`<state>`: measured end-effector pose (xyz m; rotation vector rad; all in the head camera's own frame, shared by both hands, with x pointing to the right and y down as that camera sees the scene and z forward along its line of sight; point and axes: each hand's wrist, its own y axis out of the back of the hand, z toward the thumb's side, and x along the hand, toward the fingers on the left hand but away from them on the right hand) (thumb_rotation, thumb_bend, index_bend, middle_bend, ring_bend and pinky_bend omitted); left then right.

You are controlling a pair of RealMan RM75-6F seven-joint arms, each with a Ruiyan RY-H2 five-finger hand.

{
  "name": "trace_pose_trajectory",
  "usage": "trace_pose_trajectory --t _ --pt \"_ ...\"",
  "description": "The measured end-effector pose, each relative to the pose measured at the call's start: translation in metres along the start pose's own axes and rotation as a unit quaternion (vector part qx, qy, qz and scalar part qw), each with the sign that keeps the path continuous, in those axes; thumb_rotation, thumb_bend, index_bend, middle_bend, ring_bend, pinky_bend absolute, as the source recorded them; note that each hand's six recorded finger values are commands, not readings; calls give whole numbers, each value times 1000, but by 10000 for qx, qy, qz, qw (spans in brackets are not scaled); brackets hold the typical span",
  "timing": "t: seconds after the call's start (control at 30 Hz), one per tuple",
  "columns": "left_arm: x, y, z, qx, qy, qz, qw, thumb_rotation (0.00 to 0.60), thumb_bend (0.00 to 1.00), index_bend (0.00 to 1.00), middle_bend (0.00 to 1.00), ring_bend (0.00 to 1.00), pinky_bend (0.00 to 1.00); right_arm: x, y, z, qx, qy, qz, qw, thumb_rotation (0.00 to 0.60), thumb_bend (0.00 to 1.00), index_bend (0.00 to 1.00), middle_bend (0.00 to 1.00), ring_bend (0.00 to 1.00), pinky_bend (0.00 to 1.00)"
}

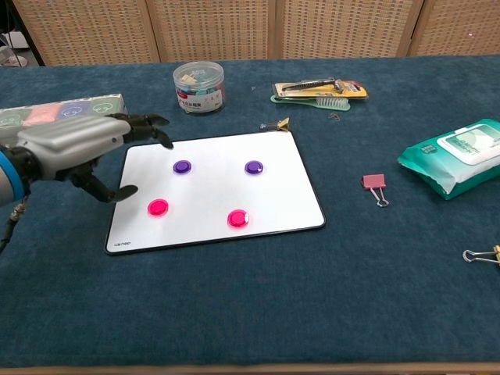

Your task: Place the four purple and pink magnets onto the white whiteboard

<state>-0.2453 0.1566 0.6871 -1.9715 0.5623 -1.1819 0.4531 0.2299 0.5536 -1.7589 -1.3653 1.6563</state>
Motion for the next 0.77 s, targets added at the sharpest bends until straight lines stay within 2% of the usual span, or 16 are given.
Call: trace_pose_trajectory --t 0.2,0.37,0.43,0.53,0.63,0.77 --pt "-14 30 -24 -176 206 359 9990 600 322 0 0 0 0 1 0 1 5 16 -4 10000 600 81 208 0 0 0" --pt "-32 51 -49 -225 475 631 9966 600 132 0 0 0 0 1 1 2 26 33 -26 10000 600 81 193 0 0 0" --pt "-47 57 -66 -246 714 774 9941 600 77 0 0 0 0 1 3 3 99 71 -77 9999 600 64 173 0 0 0" --pt "-79 64 -93 -331 1159 1026 9874 600 51 0 0 0 0 2 6 5 285 145 -227 9992 600 5 105 0 0 0" --pt "-113 67 -115 -443 1576 1255 9785 600 51 0 0 0 0 3 10 7 489 217 -408 9977 600 0 22 0 0 0" --pt "-153 66 -134 -510 2057 1475 9661 600 51 0 0 0 0 6 15 11 784 323 -688 9940 600 0 0 0 0 0"
